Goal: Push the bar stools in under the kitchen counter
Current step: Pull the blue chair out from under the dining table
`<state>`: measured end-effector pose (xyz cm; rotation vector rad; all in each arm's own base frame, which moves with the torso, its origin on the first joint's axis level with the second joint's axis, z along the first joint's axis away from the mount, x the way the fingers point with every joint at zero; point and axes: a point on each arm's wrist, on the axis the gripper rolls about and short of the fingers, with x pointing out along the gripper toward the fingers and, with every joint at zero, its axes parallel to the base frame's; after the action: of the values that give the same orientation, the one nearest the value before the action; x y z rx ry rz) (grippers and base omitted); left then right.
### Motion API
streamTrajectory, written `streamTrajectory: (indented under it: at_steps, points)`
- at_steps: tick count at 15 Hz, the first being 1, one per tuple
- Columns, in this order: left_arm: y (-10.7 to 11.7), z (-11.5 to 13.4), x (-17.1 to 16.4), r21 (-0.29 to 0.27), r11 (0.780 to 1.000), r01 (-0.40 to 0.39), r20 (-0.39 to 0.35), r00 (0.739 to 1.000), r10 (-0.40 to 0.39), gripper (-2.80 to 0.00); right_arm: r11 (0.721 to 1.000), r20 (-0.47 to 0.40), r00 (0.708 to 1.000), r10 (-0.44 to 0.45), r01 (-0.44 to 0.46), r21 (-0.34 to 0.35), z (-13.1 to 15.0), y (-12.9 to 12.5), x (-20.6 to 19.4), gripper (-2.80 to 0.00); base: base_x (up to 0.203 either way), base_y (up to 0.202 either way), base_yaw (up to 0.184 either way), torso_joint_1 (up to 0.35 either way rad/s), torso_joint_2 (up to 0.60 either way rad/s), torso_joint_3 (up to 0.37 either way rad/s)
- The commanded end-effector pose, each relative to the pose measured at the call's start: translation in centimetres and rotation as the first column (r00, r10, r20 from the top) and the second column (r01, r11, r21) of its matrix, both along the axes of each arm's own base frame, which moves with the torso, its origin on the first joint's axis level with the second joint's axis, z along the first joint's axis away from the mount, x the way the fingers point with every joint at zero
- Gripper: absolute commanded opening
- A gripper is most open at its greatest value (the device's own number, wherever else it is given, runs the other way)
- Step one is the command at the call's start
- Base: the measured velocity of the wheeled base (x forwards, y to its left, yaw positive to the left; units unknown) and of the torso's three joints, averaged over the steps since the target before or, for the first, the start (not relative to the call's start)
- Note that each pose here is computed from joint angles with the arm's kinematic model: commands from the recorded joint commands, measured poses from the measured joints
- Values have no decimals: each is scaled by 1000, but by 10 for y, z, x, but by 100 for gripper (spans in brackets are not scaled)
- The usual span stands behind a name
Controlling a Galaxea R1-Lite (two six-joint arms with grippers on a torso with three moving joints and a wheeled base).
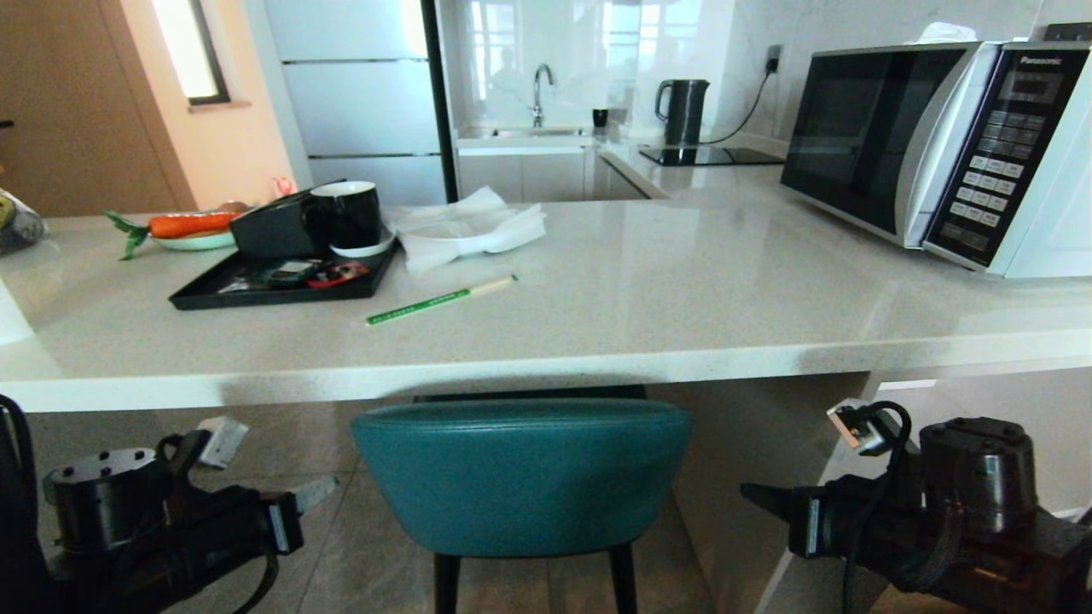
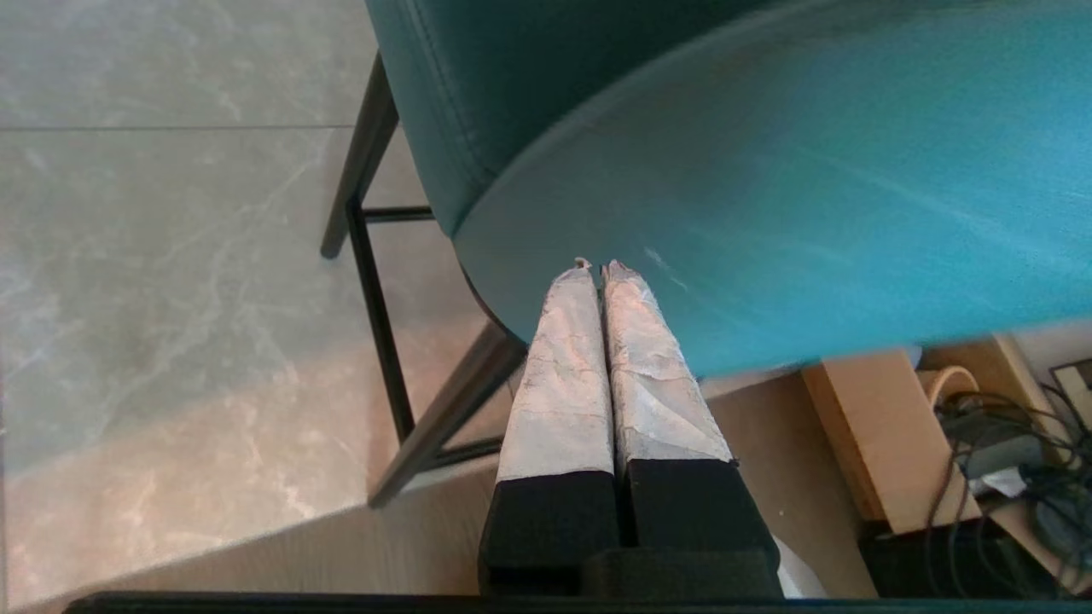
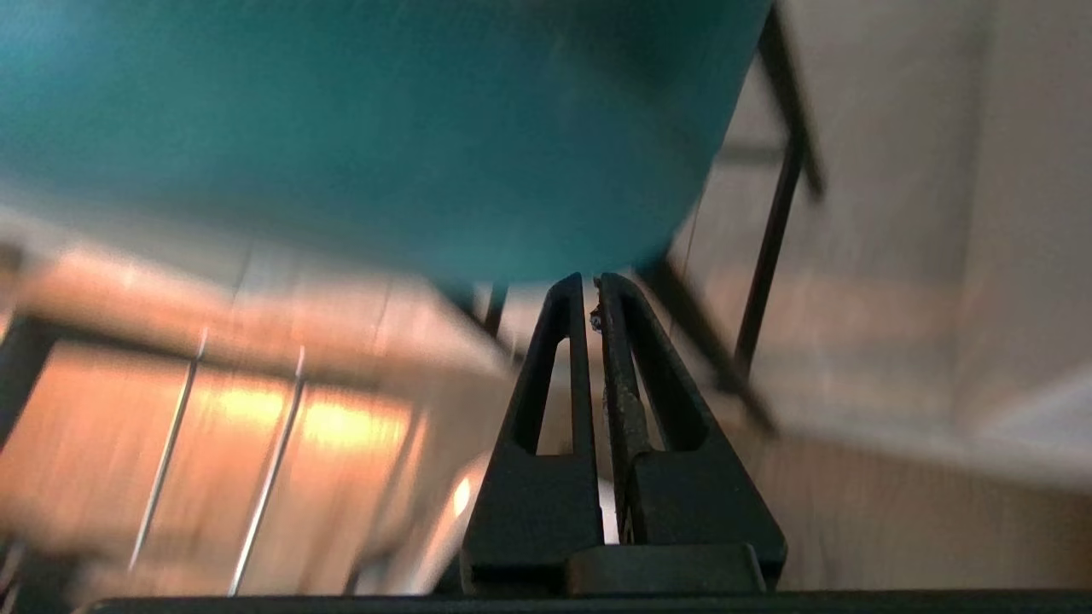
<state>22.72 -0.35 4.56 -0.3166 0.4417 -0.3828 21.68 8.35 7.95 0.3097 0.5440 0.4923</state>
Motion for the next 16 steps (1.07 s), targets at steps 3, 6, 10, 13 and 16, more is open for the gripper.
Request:
streamTrajectory:
  at_steps: [3,6,10,13,16]
  points:
    - [1,-23,24,-7,1000,6,-34,999,-6,-280,994,14,994,-107,108,-13,-48,7,27,-280,0,0,0,0,0,0]
    - [-2,-24,43,-4,1000,22,12,1000,-22,-280,989,-25,989,-149,148,-29,-74,10,33,-280,0,0,0,0,0,0]
    - [-9,-25,63,1,999,35,60,998,-35,-280,988,49,987,-153,151,30,-70,23,57,-280,0,0,0,0,0,0]
    - [-5,-27,82,6,1000,13,104,995,-13,-280,984,90,981,-174,169,59,-70,32,75,-280,0,0,0,0,0,0]
    - [-9,-29,79,7,1000,20,90,996,-20,-280,984,107,979,-173,167,69,-67,36,76,-280,0,0,0,0,0,0]
